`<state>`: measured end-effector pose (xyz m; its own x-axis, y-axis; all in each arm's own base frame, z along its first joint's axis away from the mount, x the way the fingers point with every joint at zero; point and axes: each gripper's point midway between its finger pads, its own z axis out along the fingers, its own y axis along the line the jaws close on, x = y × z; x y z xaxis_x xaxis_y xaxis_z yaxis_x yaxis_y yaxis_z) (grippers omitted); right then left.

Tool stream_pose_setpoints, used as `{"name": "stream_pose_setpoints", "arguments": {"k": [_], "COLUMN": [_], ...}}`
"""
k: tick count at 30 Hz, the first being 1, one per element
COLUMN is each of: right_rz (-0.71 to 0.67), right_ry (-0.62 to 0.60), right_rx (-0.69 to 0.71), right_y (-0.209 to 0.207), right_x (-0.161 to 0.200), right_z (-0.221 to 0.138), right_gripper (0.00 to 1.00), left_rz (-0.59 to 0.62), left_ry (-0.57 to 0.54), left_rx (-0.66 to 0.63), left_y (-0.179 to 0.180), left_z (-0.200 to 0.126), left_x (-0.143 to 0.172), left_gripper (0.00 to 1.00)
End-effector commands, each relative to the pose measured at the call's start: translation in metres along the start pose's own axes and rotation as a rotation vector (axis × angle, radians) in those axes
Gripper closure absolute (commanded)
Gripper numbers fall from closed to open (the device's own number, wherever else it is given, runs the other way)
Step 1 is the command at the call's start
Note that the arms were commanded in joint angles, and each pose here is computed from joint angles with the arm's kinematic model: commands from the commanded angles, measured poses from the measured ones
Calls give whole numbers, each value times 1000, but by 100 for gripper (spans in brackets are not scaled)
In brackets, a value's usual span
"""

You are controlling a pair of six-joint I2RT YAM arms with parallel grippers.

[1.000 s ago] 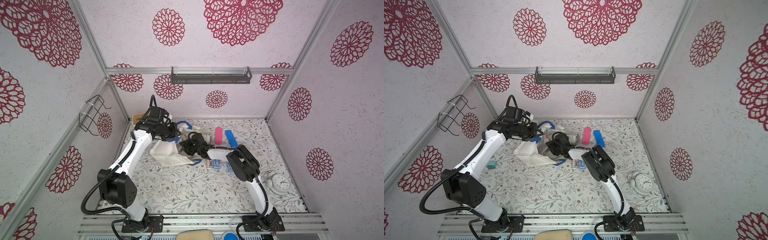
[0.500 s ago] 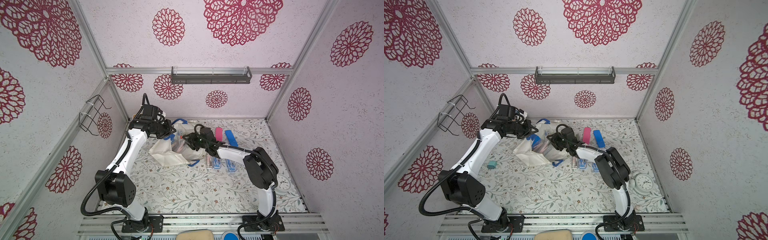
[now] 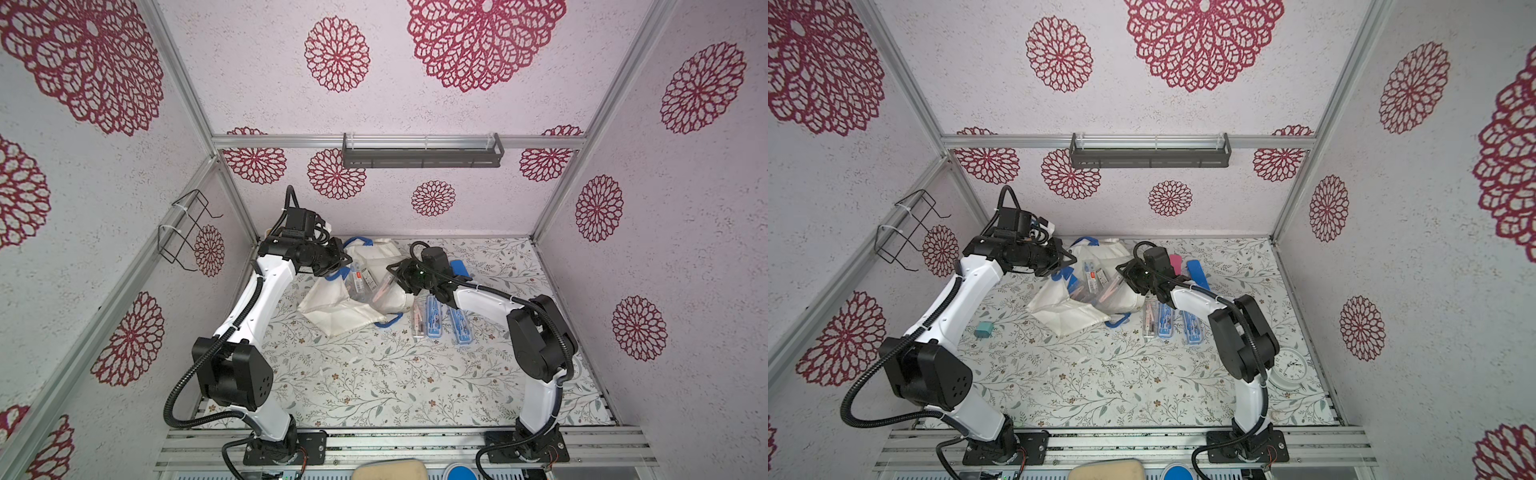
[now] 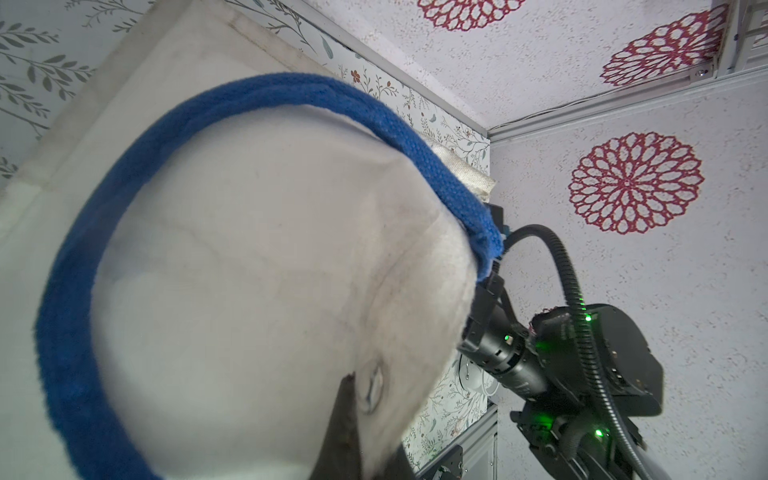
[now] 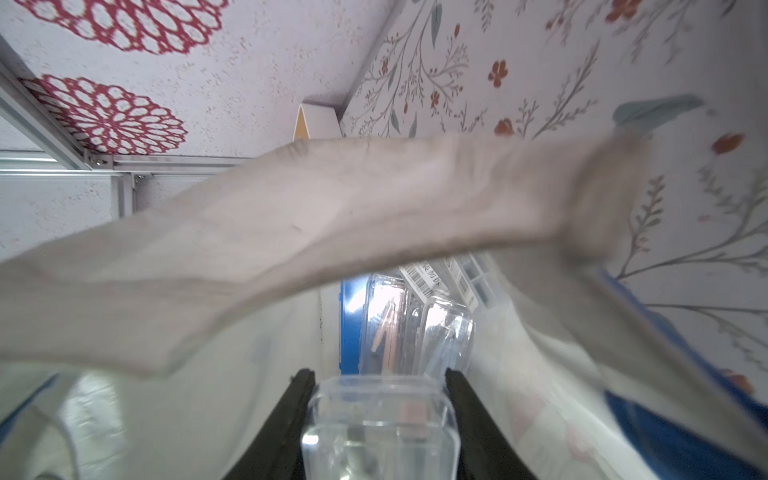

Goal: Take out the compass set from the canvas bag
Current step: Pick up the compass set from the canvas bag, then place the compass set at the center of the board.

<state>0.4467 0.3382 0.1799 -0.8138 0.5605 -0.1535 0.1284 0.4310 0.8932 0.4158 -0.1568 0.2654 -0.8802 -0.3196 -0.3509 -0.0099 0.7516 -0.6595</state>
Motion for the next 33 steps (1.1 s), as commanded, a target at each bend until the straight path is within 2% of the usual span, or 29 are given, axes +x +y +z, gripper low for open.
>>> {"name": "stream_pose_setpoints", "arguments": {"k": [1, 7, 10, 13, 20, 24, 30, 33], "right_rz": [-65, -132, -194, -270, -329, -371, -382, -384], "right_ry": [-115, -180, -166, -122, 86, 172, 284, 308], "right_rx": [-88, -47, 20, 155, 593, 793, 970, 1008], "right_y": [47, 49, 37, 6, -109, -158, -217, -235], "right_x": [-41, -92, -112, -126, -130, -126, -118, -114], "right_z": [-47, -98, -127, -154, -204, -217, -215, -209], "right_gripper": [86, 86, 86, 86, 88, 88, 88, 87], "left_rz": [33, 32, 32, 37, 55, 59, 61, 60], "left_ry": [-23, -34, -46, -60, -68, -63, -57, -53], "left_rx": [56, 65, 76, 84, 95, 104, 116, 120], "left_y": [-15, -13, -12, -11, -11, -11, -13, -13], "left_z": [-4, -3, -5, -8, -13, -13, -14, -14], "left_x": [-11, -19, -24, -30, -35, -35, -33, -32], "left_gripper": [100, 100, 100, 100, 100, 100, 100, 100]}}
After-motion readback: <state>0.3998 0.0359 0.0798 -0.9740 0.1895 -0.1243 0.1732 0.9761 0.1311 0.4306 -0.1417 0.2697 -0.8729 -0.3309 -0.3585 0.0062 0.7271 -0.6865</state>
